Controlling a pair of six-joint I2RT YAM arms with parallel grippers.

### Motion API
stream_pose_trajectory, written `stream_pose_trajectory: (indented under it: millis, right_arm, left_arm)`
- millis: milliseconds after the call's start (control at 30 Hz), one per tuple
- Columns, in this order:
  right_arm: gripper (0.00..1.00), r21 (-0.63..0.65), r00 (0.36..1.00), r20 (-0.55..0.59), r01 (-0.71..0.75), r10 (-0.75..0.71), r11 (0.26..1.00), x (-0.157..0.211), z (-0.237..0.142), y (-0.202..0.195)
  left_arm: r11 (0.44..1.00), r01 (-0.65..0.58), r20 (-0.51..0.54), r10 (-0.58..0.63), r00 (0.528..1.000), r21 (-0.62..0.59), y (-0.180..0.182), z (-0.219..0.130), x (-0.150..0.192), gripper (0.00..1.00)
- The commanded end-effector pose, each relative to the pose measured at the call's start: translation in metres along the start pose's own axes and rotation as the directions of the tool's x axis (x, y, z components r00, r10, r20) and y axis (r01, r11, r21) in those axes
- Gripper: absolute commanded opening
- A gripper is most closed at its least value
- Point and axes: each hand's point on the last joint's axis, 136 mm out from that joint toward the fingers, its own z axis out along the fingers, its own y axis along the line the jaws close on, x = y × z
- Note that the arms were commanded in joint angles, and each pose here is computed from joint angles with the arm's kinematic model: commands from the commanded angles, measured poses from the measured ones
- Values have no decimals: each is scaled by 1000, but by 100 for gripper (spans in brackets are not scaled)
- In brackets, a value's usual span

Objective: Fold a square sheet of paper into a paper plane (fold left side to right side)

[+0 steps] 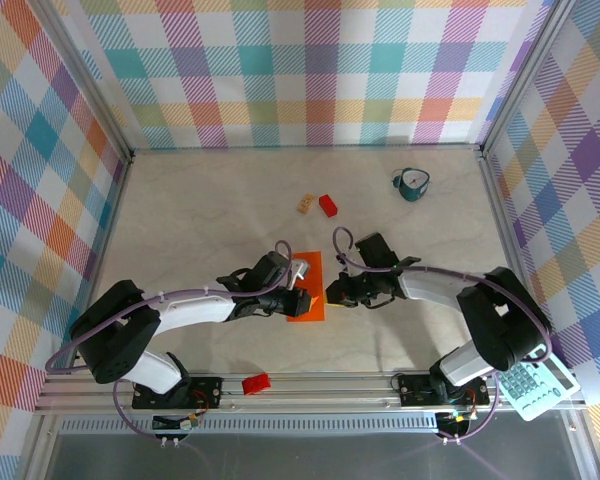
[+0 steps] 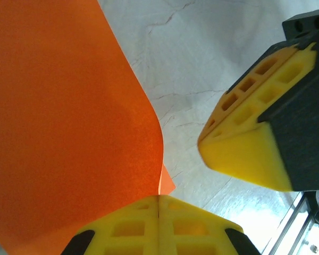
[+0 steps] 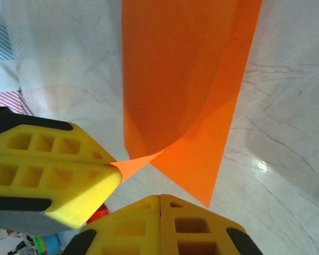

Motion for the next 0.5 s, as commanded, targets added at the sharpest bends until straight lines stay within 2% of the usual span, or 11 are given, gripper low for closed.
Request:
stream_pose_trajectory:
  millis: [0, 467]
  right_arm:
    - [0, 11, 1000, 0, -4, 4, 1000, 4, 12, -6]
    - [0, 58, 999, -40, 6, -4, 998, 15, 35, -14]
  left_arm:
    - [999, 21, 4, -22, 1000, 24, -1, -3, -2, 0]
    - [998, 68, 8, -68, 998, 8, 12, -1, -1, 0]
